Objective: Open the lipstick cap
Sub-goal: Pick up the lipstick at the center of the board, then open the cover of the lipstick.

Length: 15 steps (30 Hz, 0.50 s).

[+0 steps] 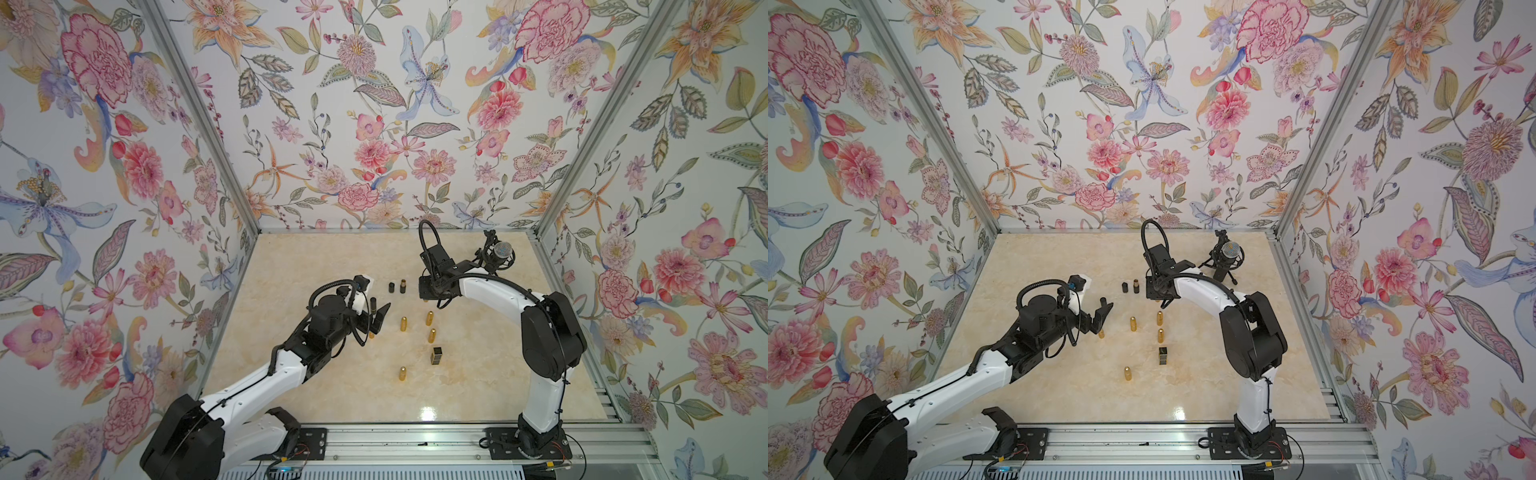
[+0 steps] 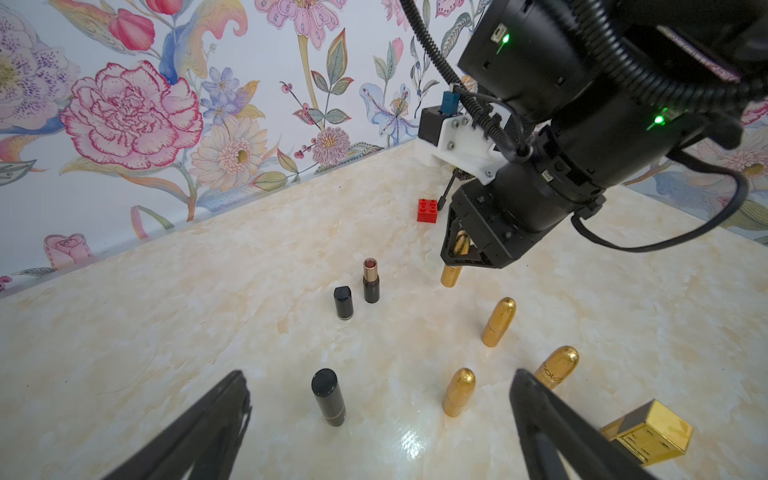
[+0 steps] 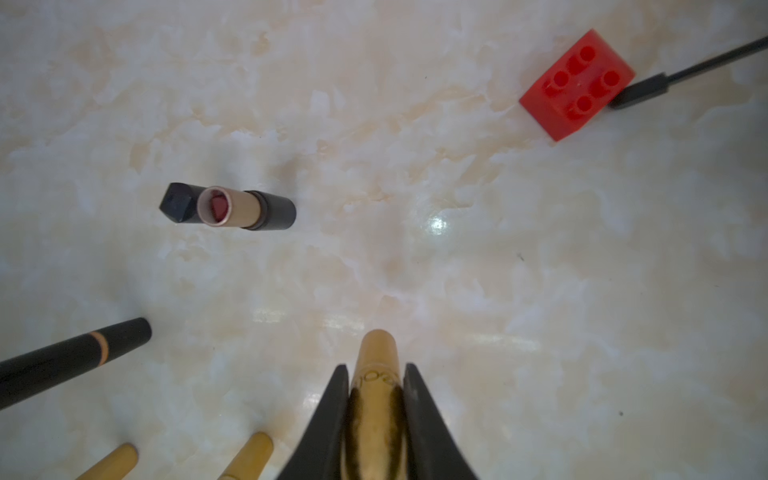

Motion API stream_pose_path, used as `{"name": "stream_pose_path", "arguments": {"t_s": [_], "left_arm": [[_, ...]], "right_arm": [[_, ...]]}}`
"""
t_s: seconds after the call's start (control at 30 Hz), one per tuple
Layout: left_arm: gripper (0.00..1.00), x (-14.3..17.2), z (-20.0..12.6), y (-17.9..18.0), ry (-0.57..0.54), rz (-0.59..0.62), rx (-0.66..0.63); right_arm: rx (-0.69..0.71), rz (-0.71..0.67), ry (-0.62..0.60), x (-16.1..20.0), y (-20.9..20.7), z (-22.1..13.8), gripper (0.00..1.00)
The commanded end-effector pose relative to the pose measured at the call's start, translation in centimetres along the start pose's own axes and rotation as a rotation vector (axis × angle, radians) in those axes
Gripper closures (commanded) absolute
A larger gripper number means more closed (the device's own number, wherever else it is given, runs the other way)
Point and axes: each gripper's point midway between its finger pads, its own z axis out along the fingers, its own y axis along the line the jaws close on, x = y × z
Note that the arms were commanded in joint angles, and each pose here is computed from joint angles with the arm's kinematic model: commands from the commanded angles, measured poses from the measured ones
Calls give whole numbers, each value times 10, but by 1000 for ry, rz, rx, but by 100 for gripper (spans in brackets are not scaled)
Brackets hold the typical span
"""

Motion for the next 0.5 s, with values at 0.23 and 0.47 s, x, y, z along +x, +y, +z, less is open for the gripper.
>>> {"name": "stream_pose_path", "arguments": {"t_s": [0.23, 0.47], "left_arm": [[4, -6, 5, -41, -1, 214, 143], [20, -7, 20, -73, -13, 263, 286]], "right_arm": [[-272, -25, -28, 8, 44, -103, 75], [-433, -46, 22, 35, 74, -135, 75]]}}
